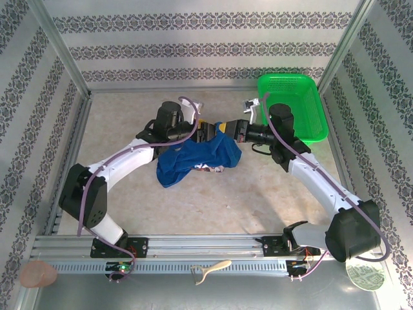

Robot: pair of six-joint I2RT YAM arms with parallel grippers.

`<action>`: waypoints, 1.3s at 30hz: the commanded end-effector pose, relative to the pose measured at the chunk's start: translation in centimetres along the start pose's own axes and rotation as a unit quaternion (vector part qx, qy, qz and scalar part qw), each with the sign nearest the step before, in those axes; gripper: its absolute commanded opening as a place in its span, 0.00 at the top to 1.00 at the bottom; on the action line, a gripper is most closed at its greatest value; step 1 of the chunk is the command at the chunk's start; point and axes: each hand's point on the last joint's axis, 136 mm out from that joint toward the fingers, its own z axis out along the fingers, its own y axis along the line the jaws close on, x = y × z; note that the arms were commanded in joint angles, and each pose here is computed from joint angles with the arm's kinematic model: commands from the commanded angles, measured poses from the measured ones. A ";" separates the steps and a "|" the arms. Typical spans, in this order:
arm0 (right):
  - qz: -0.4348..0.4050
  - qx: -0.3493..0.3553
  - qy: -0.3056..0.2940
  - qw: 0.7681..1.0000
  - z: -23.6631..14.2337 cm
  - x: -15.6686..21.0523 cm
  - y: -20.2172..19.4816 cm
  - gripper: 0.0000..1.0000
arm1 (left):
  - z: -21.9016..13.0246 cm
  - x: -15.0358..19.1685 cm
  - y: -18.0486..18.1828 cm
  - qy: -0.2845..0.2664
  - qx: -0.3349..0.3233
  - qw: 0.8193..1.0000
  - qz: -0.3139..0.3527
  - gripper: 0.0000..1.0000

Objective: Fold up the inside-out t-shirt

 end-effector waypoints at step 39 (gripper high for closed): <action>-0.089 0.153 -0.082 0.981 -5.2 -0.3 -0.1 0.52 | -5.9 -6.6 -6.9 -0.064 0.146 0.987 -0.036 1.00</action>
